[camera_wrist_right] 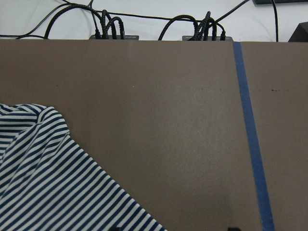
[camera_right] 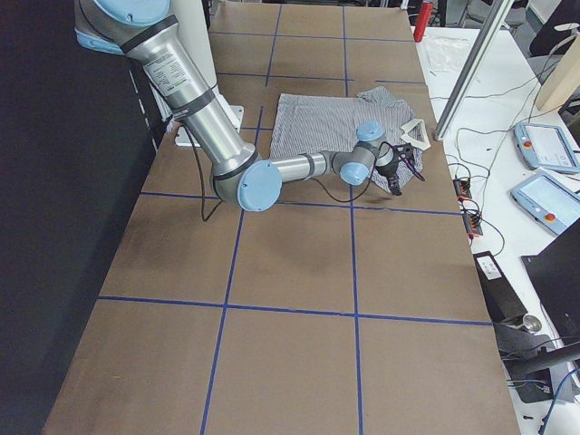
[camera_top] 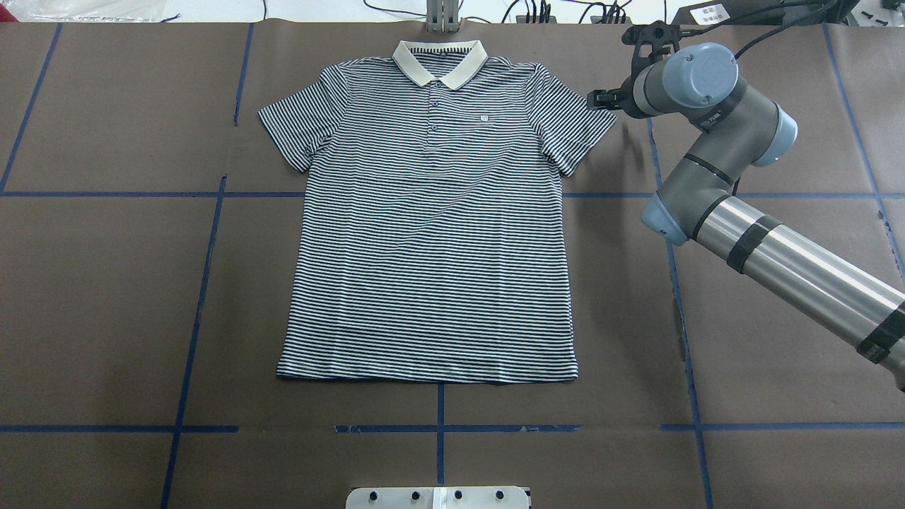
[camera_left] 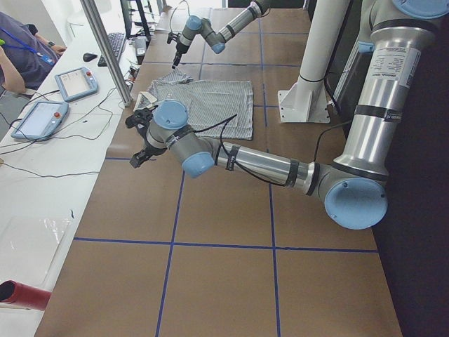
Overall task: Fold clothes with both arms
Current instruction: 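Move the right gripper over the shirt's shoulder near the collar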
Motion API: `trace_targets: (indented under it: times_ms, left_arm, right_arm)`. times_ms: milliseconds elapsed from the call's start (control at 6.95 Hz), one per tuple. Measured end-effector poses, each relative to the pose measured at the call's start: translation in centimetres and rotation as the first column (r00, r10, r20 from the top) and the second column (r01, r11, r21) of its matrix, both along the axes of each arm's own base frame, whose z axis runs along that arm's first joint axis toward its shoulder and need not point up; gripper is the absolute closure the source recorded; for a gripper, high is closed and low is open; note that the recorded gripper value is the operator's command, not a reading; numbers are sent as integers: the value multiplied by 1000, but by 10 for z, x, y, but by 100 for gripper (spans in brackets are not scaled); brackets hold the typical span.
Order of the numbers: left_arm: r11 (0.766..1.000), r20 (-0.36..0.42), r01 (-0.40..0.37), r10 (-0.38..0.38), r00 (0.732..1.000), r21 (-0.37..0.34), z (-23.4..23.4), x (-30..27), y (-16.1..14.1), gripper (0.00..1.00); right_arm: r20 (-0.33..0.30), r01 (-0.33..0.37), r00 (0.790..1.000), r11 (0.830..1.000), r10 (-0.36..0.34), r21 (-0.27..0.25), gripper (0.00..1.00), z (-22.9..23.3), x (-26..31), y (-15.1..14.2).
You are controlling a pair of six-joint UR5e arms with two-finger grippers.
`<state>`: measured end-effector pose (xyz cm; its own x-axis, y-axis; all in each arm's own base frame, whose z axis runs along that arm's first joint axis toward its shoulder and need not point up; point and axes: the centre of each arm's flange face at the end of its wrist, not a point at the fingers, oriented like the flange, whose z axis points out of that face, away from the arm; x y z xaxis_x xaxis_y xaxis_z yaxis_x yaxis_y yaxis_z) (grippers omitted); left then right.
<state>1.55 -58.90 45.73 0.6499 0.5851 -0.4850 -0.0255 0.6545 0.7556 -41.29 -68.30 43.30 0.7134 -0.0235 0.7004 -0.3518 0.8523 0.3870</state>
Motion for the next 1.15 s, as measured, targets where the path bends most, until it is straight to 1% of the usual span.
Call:
trace_targets:
  times_ms: [575,1151]
  left_arm:
    - [1000,1,0,0,1000,-2,2,0,1,0]
    - [1000,1,-2,2,1000,-6,4,0,3,0]
  right_arm:
    - [-7,14,1000,1000,-14,-8,26,6,-12,8]
    - [-17,16,1000,1000,-16,-17,29,13,-15,9]
